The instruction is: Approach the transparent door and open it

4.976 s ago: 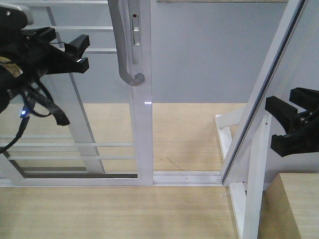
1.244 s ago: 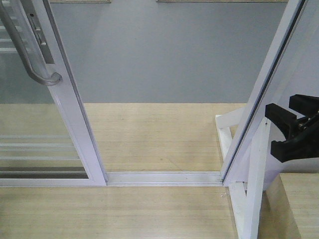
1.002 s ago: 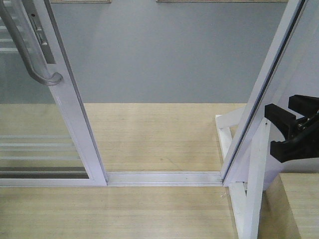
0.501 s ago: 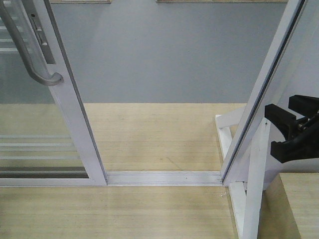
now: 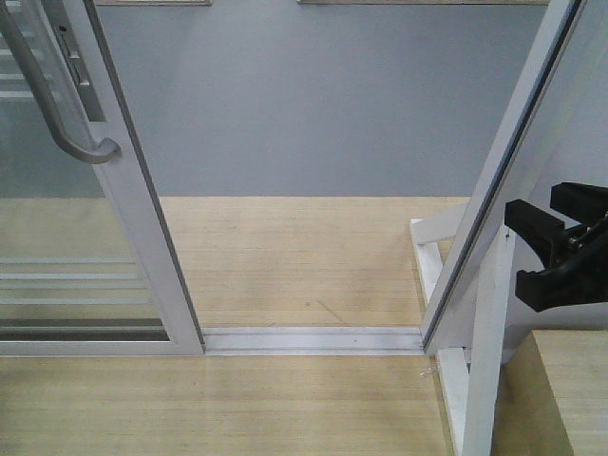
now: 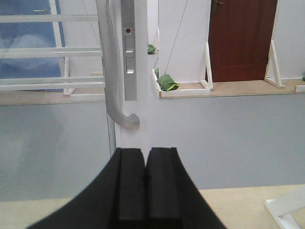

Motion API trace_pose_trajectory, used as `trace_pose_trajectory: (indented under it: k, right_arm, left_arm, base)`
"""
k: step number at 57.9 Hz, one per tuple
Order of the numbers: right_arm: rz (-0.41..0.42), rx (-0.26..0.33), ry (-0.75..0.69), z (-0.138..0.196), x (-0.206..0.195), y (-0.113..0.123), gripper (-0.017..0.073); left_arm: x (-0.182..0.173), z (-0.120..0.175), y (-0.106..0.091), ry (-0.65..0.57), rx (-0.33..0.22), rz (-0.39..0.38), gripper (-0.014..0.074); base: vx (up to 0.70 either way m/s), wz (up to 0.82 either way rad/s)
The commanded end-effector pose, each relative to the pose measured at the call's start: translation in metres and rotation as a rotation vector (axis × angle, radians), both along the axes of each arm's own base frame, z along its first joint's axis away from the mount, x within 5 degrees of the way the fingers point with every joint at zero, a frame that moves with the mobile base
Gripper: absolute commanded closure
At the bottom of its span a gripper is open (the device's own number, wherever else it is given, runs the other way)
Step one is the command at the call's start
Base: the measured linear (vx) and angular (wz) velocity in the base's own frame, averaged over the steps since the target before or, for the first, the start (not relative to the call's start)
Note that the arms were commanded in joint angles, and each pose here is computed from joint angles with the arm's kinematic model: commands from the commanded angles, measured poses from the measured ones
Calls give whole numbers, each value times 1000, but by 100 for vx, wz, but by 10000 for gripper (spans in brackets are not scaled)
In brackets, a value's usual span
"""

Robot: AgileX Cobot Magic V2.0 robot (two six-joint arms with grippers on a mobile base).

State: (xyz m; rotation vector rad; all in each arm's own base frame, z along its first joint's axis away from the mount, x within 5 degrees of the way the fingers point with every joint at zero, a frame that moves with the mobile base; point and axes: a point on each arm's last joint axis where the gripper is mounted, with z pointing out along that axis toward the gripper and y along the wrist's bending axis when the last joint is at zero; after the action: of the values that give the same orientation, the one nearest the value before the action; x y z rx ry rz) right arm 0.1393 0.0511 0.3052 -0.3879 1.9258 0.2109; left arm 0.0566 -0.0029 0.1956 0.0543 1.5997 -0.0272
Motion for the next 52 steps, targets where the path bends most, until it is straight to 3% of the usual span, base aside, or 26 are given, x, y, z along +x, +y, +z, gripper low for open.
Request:
trace_pose_trajectory:
  k: [1,27,31,48,52]
  right_arm:
    - [-2,27,-106,17,2,0,204]
    - [-1,10,-106,14,0,-1,212]
    - [-35,-36,-144,9,-3,-9,253]
    - [-255,-10,-268,-28,-45,-43,560]
    - [-297,-13,-314,-36,-55,-48,572]
  left_arm:
    - [0,-3,-1,-56,-23,-9,599]
    - [0,-3,-1,-56,-23,-9,599]
    - [0,-3,-1,-56,-23,-9,599]
    - [0,-3,-1,-57,-23,-9,599]
    - [0,-3,-1,-57,-23,-9,599]
  base:
    - [0,0]
    - [0,0]
    - [0,0]
    - [0,0]
    - [0,0]
